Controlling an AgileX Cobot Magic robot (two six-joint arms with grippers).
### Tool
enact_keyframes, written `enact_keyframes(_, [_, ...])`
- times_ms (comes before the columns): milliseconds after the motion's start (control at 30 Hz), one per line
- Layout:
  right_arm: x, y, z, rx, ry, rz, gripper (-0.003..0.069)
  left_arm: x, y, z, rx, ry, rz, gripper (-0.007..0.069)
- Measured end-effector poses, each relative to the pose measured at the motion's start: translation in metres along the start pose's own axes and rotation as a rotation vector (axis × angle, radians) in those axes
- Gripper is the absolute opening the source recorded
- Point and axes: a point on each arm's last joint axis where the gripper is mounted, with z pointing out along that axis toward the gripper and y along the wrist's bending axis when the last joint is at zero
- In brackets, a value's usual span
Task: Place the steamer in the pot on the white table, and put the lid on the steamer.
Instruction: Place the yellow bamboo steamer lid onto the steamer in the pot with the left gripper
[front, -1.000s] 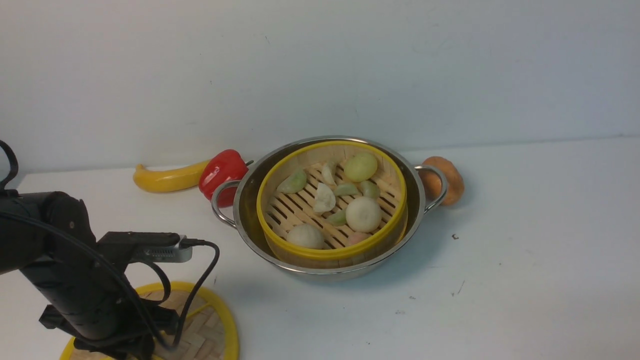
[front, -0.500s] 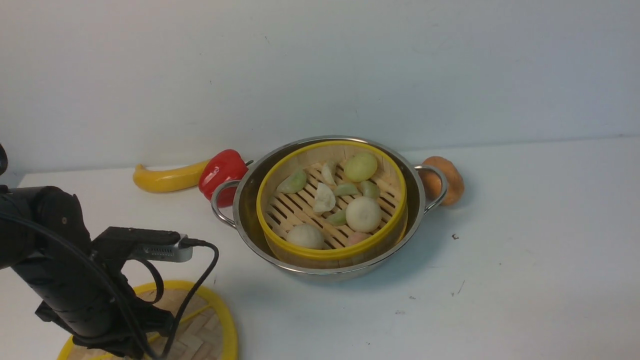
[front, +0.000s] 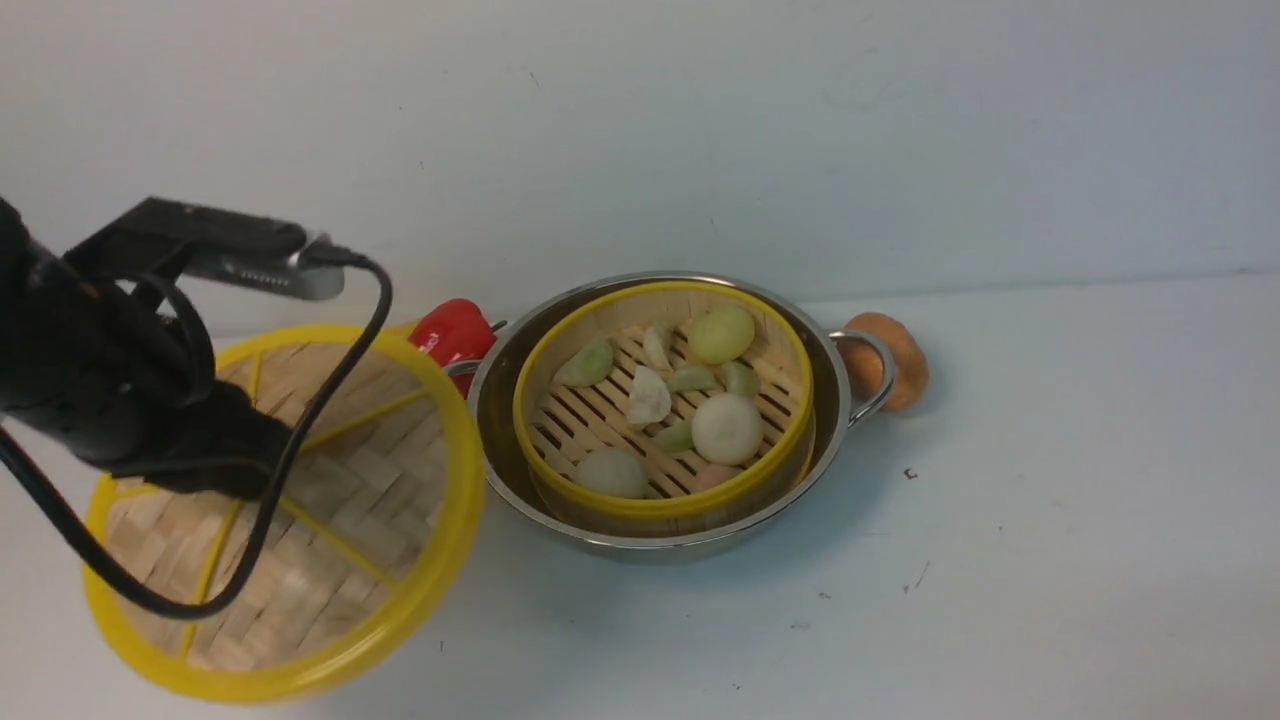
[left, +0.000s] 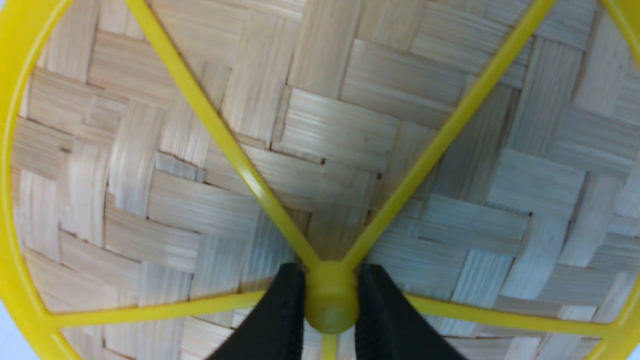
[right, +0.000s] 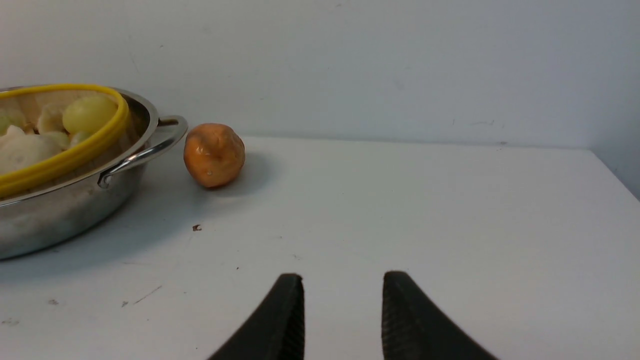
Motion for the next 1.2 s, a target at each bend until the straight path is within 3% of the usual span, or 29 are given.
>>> enact_keyframes(267, [0.0,0.0,0.0,0.0,0.0,0.0,0.0242,-0.064,-0.031,0.013,0.04,-0.076,0.185,0.0122])
enact_keyframes(400, [0.0,0.0,0.0,0.0,0.0,0.0,0.0242,-0.107,-0.061,0.043,0.053,-0.086,0.306,0.0122])
enact_keyframes(600, [0.0,0.0,0.0,0.0,0.0,0.0,0.0242,-0.139,-0.093,0.083,0.011,-0.08,0.459,0.0122])
enact_keyframes(867, [0.0,0.0,0.0,0.0,0.0,0.0,0.0242,-0.145,-0.109,0.125,0.017,-0.036,0.53,0.0122])
enact_keyframes(1200, [0.0,0.0,0.0,0.0,0.0,0.0,0.0242,-0.15,-0.109,0.13,0.006,-0.083,0.555,0.0122])
